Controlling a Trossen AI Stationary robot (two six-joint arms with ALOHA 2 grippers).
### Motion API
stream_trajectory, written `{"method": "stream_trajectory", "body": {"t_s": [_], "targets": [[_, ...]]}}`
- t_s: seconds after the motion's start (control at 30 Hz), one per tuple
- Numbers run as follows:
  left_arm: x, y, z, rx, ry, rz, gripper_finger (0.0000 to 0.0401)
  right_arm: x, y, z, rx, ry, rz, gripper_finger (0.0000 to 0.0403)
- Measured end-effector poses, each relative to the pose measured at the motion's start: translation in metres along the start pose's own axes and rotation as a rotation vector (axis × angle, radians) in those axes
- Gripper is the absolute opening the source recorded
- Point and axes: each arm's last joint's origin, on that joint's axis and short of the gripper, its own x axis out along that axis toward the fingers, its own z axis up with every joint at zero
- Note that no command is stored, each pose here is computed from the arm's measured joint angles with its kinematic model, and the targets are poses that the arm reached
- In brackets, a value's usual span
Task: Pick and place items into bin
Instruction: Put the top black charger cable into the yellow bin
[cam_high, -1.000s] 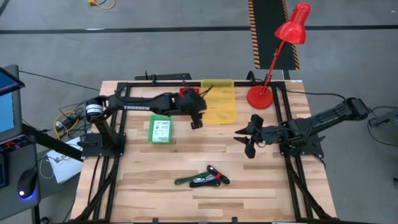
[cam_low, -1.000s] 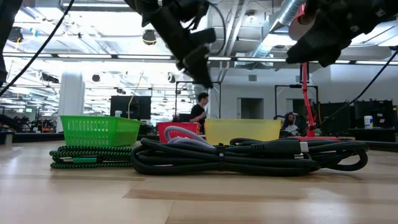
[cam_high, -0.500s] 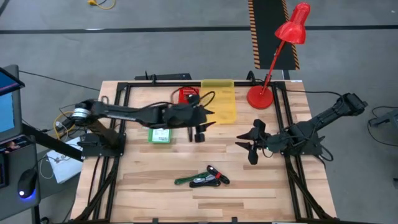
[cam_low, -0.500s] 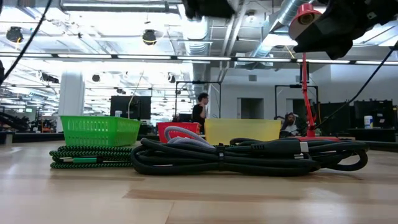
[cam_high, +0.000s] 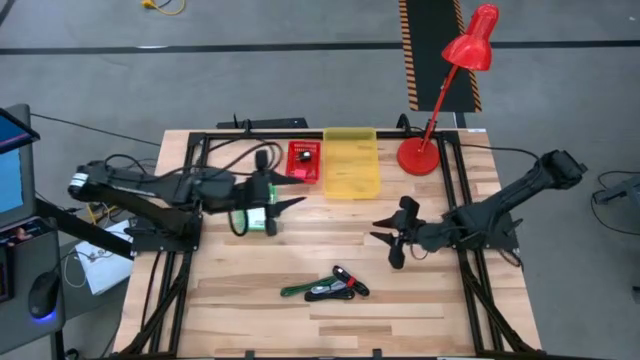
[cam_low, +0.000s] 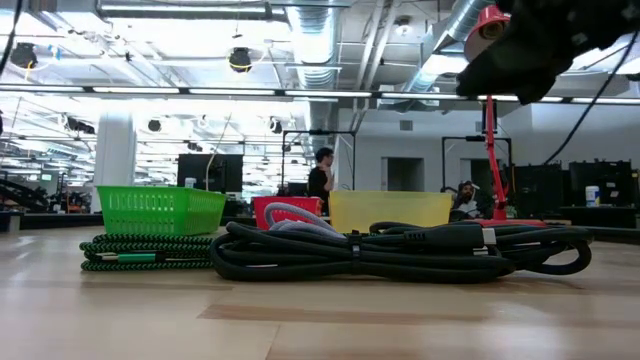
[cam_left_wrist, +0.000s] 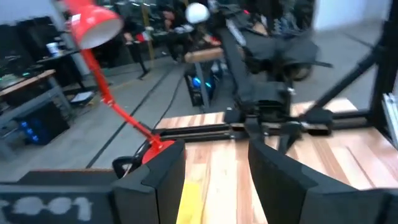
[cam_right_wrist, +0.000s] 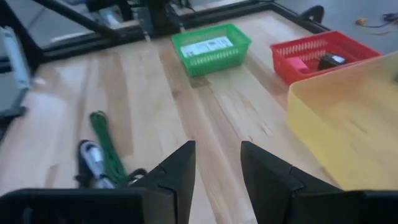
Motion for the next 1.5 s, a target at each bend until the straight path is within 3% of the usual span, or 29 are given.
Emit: {"method": "stream_trajectory", "body": {"t_s": [0.13, 0.43, 0.67, 1.07, 1.5], "targets": [[-0.019, 0.001, -0.036, -0.080, -0.065, 0.056, 0.0165, 0.016, 0.007, -0.008, -0.012, 0.006, -0.030, 0.0123], [-0.039, -0.003, -0.095, -0.216, -0.104, 0.021, 0.0165, 0.030, 0.019, -0.015, 0.004, 0.001, 0.003, 0.0123], [-0.041, -0.014, -0.109, -0.203, -0.077, -0.090, 0.0165, 0.028, 0.026, -0.025, -0.005, 0.113, 0.138, 0.0123], [-0.041, -0.037, -0.116, -0.173, -0.028, -0.212, 0.0165, 0.040, 0.037, -0.039, 0.081, 0.180, 0.113, 0.0123], [-0.029, -0.039, -0.120, -0.252, -0.042, 0.139, 0.0165, 0.069, 0.071, -0.023, -0.030, 0.261, 0.069, 0.0123]]}}
